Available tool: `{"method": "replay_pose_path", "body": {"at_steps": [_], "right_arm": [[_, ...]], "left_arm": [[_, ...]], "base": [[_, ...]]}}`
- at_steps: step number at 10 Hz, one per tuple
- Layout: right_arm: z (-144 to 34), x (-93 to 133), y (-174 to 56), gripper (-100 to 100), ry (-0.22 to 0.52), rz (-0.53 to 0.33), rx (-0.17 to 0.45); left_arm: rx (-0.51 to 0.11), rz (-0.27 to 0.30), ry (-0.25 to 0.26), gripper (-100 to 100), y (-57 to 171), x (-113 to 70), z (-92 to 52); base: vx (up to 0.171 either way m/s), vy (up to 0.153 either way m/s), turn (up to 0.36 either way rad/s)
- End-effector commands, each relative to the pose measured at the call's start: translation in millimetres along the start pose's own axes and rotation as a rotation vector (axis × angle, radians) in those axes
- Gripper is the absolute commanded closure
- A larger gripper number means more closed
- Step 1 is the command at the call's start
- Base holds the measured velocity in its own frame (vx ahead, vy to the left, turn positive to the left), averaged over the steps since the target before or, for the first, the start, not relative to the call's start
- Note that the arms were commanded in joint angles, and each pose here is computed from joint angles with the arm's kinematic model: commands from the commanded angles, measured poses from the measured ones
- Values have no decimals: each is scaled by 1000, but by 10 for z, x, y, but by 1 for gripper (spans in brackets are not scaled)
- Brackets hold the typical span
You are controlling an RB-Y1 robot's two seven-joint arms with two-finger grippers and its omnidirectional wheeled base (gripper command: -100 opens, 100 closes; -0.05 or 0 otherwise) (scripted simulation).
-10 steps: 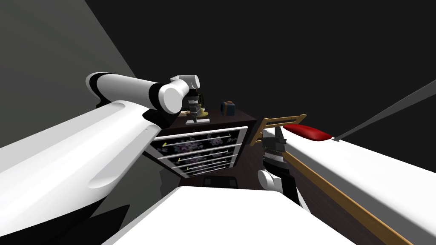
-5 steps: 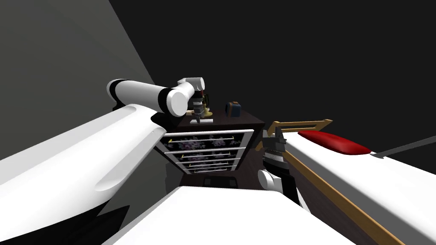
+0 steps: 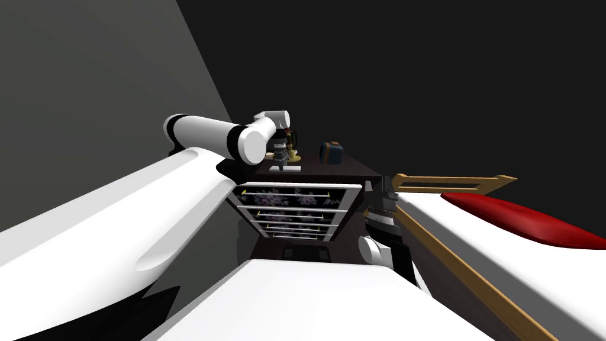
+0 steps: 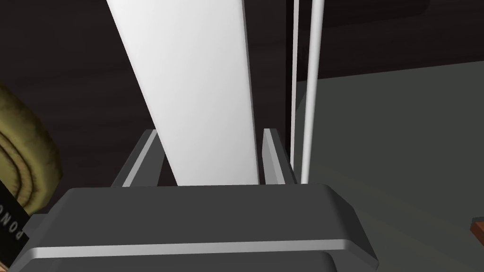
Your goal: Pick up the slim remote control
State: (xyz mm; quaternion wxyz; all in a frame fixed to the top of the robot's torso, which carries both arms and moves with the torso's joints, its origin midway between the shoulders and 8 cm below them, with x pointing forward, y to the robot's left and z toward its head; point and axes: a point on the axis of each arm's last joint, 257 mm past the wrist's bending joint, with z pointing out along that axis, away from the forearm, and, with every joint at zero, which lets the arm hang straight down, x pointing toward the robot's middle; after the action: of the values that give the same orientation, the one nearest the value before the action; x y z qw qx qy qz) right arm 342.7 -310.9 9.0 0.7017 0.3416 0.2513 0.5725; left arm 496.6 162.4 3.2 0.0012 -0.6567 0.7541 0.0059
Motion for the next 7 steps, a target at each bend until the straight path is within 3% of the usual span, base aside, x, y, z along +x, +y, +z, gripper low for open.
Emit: {"method": "replay_pose_path", "body": {"at_steps": [1,4,5,6,7], "right_arm": [[0,0,0,0,0,0,0],[0,0,0,0,0,0,0],[0,0,0,0,0,0,0],[0,0,0,0,0,0,0],[1,1,0,0,0,0,0]], "left_arm": [[0,0,0,100,0,0,0],[0,-1,0,100,1,-3,0],[-1,-1,0,0,1,-2,0],[-2,-22,0,100,17,-63,-22],[-2,-44,0,100,30,-126,-45]], "base": [[3,-2,12],[0,0,0],[0,0,0],[-18,18,-309],[-23,51,-338]]}}
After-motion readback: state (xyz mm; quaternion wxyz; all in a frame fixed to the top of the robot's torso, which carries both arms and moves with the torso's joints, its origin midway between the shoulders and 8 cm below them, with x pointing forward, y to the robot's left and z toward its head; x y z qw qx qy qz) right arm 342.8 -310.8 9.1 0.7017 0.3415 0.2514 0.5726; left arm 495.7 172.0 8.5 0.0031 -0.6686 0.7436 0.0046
